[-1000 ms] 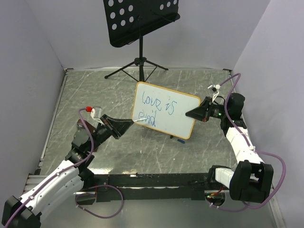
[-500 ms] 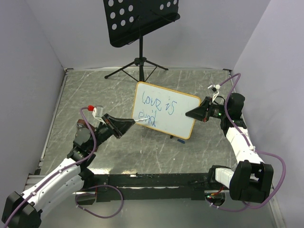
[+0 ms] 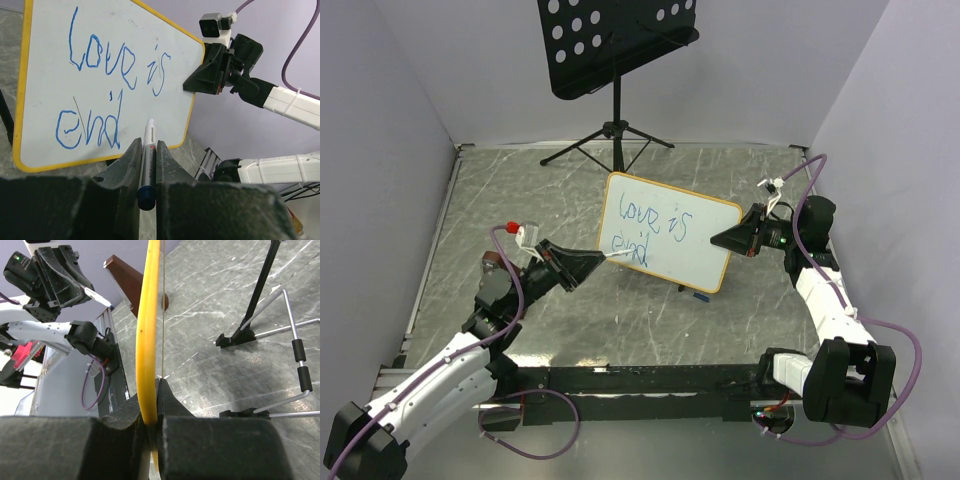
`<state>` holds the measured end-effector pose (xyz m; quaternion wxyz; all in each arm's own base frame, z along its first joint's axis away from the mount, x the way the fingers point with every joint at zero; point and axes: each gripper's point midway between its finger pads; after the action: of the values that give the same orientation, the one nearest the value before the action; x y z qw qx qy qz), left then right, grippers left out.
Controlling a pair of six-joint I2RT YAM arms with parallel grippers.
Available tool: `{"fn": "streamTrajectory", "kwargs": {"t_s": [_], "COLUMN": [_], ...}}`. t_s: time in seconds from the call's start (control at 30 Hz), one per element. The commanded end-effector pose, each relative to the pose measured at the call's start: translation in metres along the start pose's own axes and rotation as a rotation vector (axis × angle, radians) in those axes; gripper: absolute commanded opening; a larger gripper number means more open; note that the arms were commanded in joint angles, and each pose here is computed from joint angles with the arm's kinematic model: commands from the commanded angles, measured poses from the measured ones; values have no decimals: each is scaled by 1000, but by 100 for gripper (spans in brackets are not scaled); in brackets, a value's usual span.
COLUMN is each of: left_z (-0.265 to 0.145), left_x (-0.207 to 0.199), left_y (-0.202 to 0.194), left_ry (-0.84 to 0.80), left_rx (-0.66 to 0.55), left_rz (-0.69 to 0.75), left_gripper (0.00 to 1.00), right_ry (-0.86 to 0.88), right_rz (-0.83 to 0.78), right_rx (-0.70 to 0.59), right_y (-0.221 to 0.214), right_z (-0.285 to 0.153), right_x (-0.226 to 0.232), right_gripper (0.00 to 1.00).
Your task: Write a sentence on the whiteboard
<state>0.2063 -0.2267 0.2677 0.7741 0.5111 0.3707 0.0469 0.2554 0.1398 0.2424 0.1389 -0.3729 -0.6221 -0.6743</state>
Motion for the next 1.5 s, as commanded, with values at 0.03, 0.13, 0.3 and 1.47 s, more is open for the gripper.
{"fn": "streamTrajectory", "kwargs": {"t_s": [0.03, 0.13, 0.3, 1.47], "left_z": [3, 4, 4, 18], "left_x": [-8, -7, -8, -21], "left_y": [8, 8, 10, 1], "left_ry": [-38, -37, -36, -15], "left_rx": [-23, -22, -26, 11], "left_rz": [23, 26, 30, 82], "left_gripper": [1, 1, 1, 1], "right_ry": [57, 57, 58, 54], "right_rz": [-117, -117, -114, -120], "right_rx": [8, 7, 9, 5], "right_y": [10, 10, 9, 10], "right_z": [-1, -1, -1, -1], "right_x": [19, 19, 19, 19], "right_gripper": [0, 0, 0, 0]}}
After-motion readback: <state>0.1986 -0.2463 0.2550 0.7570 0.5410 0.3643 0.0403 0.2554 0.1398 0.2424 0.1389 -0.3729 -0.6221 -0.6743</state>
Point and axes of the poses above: each gripper's point midway between its finger pads, its own z axis out along the fingers, its own x axis along the line the jaws close on, y = z × x, and after that the axes turned 7 degrees about z, right-handed
